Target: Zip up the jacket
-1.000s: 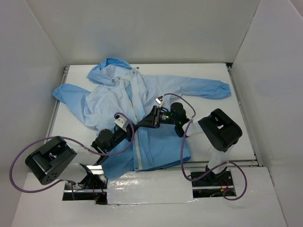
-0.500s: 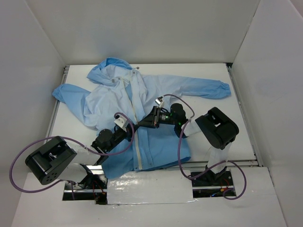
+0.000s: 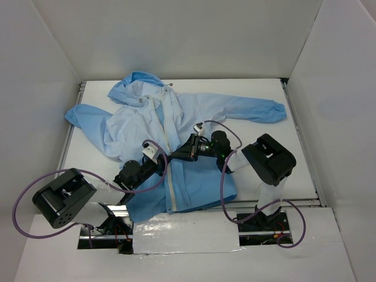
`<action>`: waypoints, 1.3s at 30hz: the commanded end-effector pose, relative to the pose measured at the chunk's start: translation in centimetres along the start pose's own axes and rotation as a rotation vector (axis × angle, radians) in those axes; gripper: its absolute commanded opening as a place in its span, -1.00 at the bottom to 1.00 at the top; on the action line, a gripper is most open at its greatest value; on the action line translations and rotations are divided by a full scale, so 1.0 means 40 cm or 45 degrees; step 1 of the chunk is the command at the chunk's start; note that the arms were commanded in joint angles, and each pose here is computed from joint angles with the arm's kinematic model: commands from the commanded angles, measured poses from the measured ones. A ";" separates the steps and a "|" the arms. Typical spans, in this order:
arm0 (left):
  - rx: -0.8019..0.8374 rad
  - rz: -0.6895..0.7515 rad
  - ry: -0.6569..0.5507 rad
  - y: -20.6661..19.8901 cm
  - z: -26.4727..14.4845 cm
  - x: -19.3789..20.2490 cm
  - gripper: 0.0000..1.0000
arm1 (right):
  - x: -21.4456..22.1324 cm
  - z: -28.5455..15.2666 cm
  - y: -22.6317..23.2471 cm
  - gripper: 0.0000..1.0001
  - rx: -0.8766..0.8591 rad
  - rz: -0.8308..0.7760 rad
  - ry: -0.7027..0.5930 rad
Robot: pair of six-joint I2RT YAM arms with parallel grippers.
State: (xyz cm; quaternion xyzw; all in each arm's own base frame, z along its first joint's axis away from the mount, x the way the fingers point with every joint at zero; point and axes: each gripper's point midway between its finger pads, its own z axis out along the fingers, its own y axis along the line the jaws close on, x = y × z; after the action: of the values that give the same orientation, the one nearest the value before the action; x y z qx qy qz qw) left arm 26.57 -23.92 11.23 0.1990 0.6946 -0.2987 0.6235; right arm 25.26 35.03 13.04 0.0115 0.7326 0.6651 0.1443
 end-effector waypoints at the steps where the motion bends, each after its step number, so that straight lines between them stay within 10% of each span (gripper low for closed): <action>1: 0.203 0.030 -0.780 -0.094 -0.051 -0.385 -1.00 | 0.029 0.003 0.035 -0.42 -0.078 -0.001 0.015; 39: 0.209 0.034 -0.773 -0.096 -0.069 -0.376 -1.00 | -0.022 -0.011 0.097 -0.36 -0.202 0.001 -0.094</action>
State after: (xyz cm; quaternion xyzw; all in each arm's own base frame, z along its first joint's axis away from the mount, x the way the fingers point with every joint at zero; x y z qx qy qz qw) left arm 26.49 -24.06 11.70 0.2003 0.6880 -0.3042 0.6277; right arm 24.30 35.06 13.42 0.0528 0.7117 0.6922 0.1073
